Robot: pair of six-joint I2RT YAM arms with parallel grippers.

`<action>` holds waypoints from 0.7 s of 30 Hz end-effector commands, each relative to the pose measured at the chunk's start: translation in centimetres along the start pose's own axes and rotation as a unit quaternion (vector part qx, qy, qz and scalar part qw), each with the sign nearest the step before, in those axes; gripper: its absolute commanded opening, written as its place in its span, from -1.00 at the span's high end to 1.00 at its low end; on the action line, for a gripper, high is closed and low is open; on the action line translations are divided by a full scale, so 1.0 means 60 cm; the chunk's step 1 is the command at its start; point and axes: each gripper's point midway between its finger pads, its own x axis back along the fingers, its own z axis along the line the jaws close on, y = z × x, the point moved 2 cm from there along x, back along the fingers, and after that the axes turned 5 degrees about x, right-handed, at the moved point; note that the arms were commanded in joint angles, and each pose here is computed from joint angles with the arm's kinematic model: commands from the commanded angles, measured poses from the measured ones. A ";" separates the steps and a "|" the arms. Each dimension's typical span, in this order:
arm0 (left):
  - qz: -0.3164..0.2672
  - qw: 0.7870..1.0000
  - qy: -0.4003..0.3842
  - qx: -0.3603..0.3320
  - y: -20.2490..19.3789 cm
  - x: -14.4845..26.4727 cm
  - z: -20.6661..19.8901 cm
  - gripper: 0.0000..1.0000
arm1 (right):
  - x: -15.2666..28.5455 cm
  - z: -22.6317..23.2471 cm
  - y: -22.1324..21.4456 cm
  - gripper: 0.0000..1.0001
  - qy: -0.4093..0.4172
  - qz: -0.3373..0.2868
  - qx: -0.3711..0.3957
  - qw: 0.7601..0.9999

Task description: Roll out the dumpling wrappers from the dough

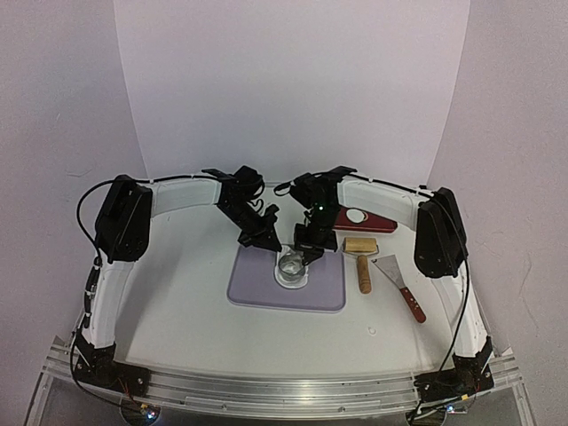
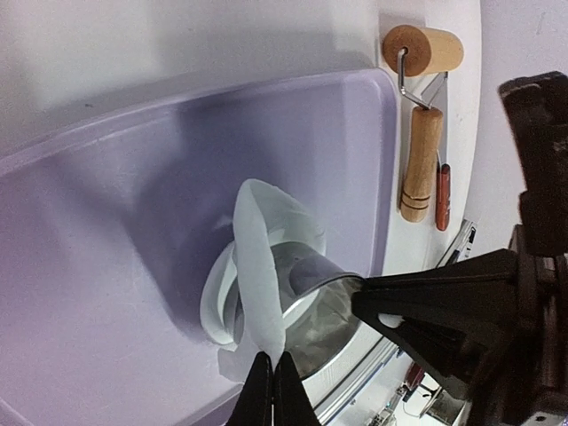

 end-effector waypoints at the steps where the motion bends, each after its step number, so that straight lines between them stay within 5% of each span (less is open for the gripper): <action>1: 0.003 1.000 -0.015 -0.017 -0.001 0.011 -0.029 0.99 | 0.059 0.013 0.010 1.00 0.017 -0.039 0.007 0.999; 10: 0.007 0.999 0.035 -0.014 -0.010 0.005 -0.002 0.99 | 0.129 -0.029 -0.015 1.00 0.016 -0.062 -0.015 0.998; 21: 0.029 0.997 0.036 -0.055 -0.034 -0.010 -0.024 0.96 | 0.148 -0.212 -0.137 1.00 -0.080 -0.049 -0.127 0.988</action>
